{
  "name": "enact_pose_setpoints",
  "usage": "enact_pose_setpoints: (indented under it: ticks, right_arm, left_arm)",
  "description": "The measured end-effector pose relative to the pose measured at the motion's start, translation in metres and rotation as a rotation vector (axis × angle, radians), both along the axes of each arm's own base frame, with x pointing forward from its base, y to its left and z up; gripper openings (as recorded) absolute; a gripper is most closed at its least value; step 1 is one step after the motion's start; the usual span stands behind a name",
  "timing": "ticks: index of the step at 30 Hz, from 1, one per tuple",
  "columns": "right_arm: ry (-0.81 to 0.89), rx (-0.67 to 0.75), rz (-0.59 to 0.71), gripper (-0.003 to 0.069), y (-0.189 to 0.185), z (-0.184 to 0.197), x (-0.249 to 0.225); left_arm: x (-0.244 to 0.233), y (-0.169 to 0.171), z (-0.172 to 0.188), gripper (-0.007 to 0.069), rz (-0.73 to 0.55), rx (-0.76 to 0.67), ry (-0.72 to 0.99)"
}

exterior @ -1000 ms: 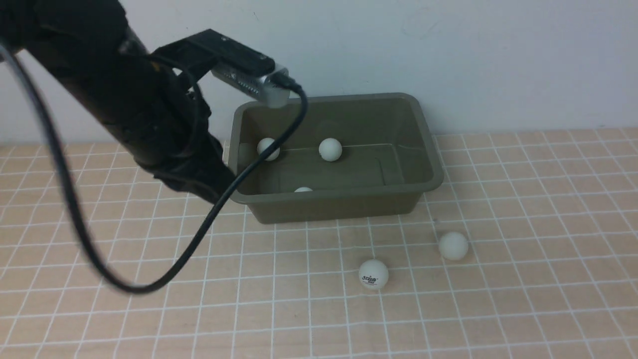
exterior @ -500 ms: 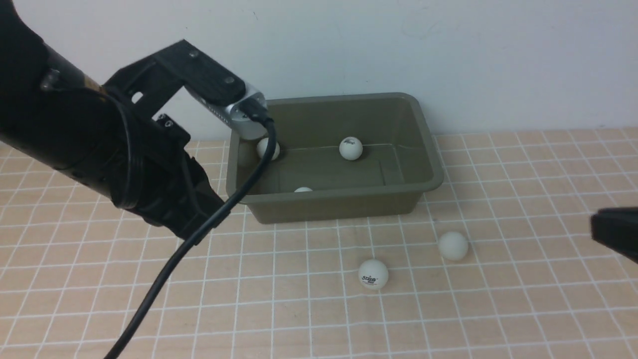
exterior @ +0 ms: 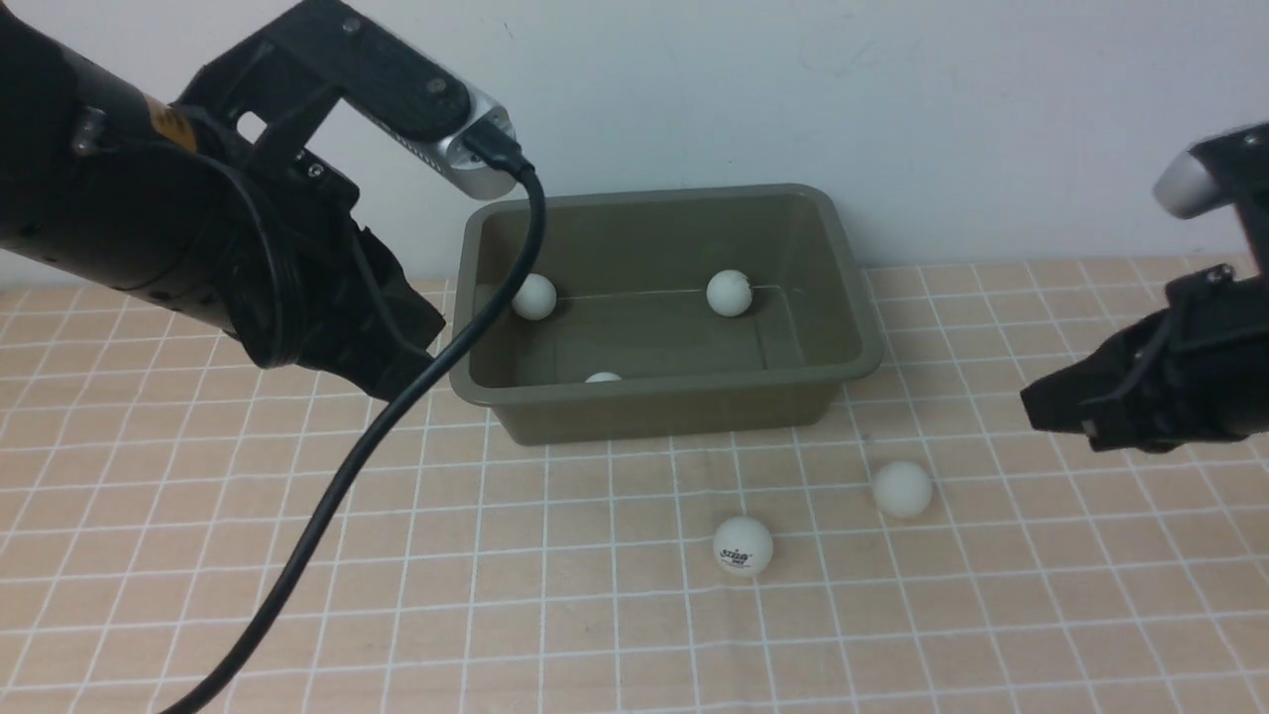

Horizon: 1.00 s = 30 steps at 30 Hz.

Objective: Put the table tennis balls into the box on the light coffee tablecloth.
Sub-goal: 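Reach for and grasp a ping pong ball on the table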

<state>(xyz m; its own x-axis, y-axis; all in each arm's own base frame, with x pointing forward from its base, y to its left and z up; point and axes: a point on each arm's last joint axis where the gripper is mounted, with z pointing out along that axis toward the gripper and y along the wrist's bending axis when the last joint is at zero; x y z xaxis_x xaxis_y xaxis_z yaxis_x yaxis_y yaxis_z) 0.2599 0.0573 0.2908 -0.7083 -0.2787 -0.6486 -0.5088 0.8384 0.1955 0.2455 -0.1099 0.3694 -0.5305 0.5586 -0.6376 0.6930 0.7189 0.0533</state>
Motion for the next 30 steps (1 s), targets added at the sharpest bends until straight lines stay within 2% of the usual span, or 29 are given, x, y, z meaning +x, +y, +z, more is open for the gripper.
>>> enact_pose_setpoints:
  ticks: [2, 7, 8, 10, 13, 16, 22, 30]
  right_arm:
    - [0.001, -0.005, -0.008, 0.0027, 0.002, -0.006, 0.006]
    - [0.078, -0.067, 0.052, 0.0216, 0.018, -0.037, 0.031]
    - [0.092, -0.096, 0.081, 0.0287, 0.024, -0.044, 0.037]
    - [0.111, -0.126, 0.099, 0.0381, 0.032, -0.051, 0.045]
    - [0.129, -0.164, 0.093, 0.0467, 0.038, -0.056, 0.056]
    - [0.134, -0.204, 0.067, 0.0494, 0.042, -0.057, 0.072]
    - [0.16, -0.257, 0.033, 0.0495, 0.042, -0.066, 0.093]
    - [0.249, -0.27, 0.036, 0.0495, 0.045, -0.103, 0.106]
  left_arm:
    - [0.0, 0.0, 0.0, -0.0066, 0.0, 0.0, 0.001]
    - [0.0, 0.0, 0.0, -0.0066, 0.0, 0.0, 0.001]
    - [0.0, 0.0, 0.0, -0.0066, 0.0, 0.0, 0.001]
    - [0.0, 0.0, 0.0, -0.0066, -0.001, 0.001, 0.003]
    - [-0.001, 0.0, -0.001, -0.0066, -0.003, 0.004, 0.01]
    - [-0.001, 0.0, -0.001, -0.0066, -0.004, 0.005, 0.012]
    - [-0.002, 0.0, -0.001, -0.0066, -0.007, 0.006, 0.025]
    - [-0.002, 0.001, -0.002, -0.0066, -0.007, 0.024, 0.023]
